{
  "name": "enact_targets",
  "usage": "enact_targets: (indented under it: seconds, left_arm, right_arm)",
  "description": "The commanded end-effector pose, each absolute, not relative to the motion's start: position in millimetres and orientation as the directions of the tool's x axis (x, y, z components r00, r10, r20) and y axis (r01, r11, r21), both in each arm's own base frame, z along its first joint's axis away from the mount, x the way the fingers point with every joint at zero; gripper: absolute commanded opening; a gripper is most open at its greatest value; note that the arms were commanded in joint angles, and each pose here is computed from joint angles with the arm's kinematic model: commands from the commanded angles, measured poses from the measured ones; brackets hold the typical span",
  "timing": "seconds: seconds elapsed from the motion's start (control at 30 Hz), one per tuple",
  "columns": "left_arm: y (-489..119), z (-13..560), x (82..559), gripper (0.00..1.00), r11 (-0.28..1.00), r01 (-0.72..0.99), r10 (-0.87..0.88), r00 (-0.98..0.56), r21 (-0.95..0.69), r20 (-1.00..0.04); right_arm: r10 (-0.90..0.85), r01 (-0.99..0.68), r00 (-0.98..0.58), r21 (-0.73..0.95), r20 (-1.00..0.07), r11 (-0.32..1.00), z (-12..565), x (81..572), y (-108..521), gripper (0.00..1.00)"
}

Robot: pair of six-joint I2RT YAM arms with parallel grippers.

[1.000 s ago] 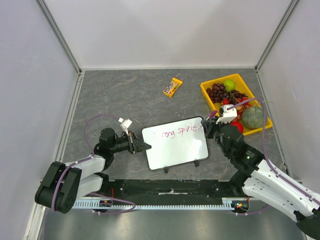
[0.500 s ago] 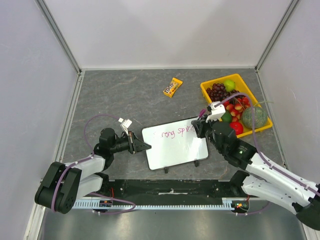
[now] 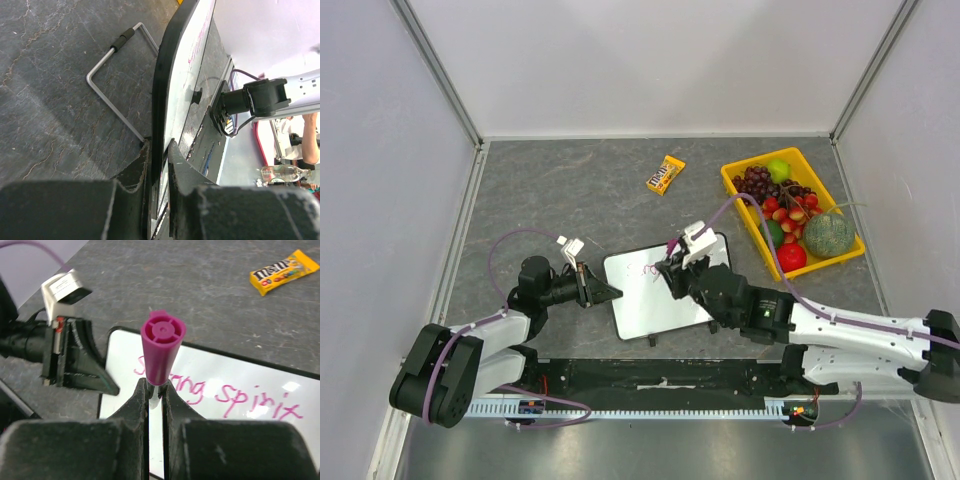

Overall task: Write a sentence on the whiteboard
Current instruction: Write on the whiteboard marker without the cap.

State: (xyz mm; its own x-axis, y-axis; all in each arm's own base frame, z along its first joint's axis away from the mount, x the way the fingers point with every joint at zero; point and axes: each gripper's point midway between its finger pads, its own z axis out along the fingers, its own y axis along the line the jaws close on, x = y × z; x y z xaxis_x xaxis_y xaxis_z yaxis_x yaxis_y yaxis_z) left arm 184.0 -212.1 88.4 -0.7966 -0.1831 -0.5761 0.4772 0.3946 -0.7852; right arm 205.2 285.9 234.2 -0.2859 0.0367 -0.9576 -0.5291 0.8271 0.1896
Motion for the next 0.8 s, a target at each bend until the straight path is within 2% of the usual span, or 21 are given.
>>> enact_targets:
  seconds: [0.0,0.43,0.77]
  left_arm:
    - [-205,70,186,0.02,0.463,0.432,-0.185,-0.807,-0.774,-0.561]
    - [-205,71,186,0.02,0.459,0.437,-0.185,-0.805,-0.773,-0.564]
    - [-205,70,185,0.02,0.460,0.437,-0.182,-0.806,-0.773,-0.563]
  right_arm:
    - [0.091,-0.532,-0.220,0.198,-0.971,0.824,257,196,306,0.00]
    - [0.123,-0.580,-0.238,0.243,-0.963,0.778,224,177,342,0.00]
    - [0.139,-0.552,-0.246,0.257,-0.959,0.793,202,181,341,0.00]
